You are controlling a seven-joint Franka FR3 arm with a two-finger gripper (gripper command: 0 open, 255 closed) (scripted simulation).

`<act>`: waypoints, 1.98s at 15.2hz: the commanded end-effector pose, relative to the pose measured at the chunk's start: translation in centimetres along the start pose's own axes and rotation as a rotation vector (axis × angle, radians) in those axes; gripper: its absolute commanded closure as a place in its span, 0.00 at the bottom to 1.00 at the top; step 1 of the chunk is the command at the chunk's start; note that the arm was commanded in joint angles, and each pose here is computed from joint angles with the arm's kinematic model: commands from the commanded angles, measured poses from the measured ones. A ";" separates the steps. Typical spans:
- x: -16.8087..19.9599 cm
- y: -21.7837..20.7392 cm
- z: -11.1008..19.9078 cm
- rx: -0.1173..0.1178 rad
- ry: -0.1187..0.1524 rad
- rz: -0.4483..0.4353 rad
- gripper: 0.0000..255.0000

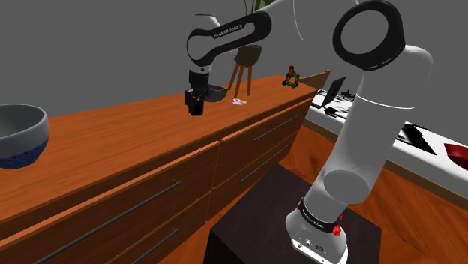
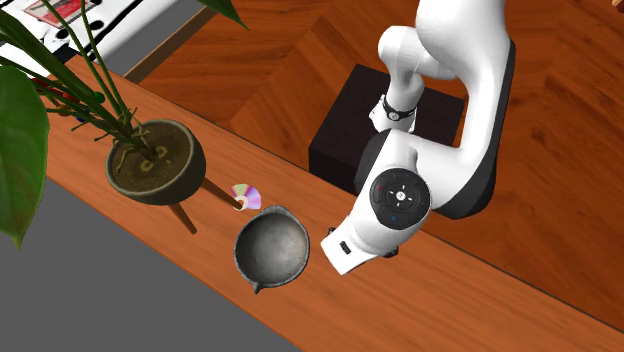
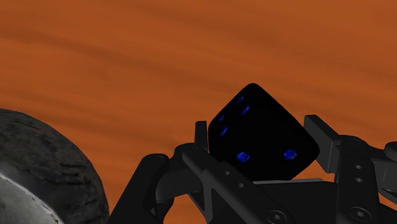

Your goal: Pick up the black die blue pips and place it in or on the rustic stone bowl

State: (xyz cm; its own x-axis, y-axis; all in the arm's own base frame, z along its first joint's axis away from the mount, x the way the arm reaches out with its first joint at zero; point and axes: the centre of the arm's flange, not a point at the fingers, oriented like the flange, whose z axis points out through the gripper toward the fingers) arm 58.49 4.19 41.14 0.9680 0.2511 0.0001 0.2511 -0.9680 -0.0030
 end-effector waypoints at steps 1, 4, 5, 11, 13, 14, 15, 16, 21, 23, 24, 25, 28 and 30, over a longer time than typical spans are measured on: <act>-0.1 0.0 -1.0 0.000 0.000 0.000 1.00; -0.1 0.0 -2.6 0.000 0.000 0.000 1.00; -0.1 0.0 -3.1 0.000 0.000 0.000 1.00; -0.1 0.0 -6.3 0.000 0.000 0.000 1.00; -0.1 0.0 -7.3 0.000 0.000 0.000 1.00; -0.1 0.0 -7.9 0.000 0.000 0.000 1.00; -0.1 0.0 -8.4 0.000 0.000 0.000 1.00; -0.1 0.0 -8.9 0.000 0.000 0.000 1.00; -0.1 0.0 -11.6 0.000 0.000 0.000 1.00; -0.1 0.0 -12.6 0.000 0.000 0.000 1.00; -0.1 0.0 -13.1 0.000 0.000 0.000 1.00; -0.1 0.0 -13.7 0.000 0.000 0.000 1.00; -0.1 0.0 -14.8 0.000 0.000 0.000 1.00; 0.5 2.6 -14.8 0.000 0.000 0.000 1.00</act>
State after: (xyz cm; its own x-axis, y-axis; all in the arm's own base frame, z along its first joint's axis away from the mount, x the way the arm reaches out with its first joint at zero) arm 59.11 2.72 55.85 0.9680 0.2510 0.0001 0.2510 -0.9680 -0.0032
